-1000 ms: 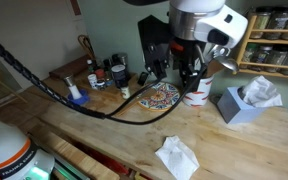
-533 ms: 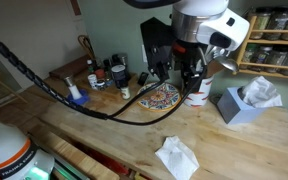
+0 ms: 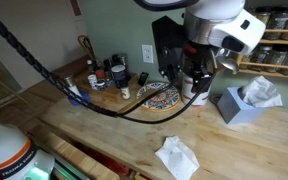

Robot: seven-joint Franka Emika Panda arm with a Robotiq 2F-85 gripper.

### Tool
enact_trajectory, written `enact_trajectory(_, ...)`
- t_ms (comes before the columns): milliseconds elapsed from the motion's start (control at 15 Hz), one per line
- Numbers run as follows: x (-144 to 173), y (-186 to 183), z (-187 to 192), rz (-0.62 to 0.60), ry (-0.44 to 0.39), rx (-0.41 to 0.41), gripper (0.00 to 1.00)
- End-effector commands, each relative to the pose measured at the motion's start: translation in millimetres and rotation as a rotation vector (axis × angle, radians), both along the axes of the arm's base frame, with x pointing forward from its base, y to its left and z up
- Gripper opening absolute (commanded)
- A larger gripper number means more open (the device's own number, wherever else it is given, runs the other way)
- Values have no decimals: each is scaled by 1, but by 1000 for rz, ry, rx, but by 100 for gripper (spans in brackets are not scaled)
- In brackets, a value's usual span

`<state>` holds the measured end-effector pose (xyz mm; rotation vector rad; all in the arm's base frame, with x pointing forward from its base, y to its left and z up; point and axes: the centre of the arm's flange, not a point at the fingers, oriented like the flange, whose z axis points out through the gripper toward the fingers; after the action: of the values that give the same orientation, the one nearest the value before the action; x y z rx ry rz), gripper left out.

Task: Move the tissue box backwards

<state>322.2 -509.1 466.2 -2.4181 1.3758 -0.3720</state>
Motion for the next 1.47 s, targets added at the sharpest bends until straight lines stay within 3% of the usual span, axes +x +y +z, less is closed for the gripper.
enact_trajectory(0,14,-67,-17,-75,-41,56,100)
enact_trajectory(533,39,-137,-80,-161,-69,136,100)
enact_trajectory(867,73,-151,-101,-189,-70,201,100)
enact_trajectory(1400,99,-170,-133,-366,6,263,100)
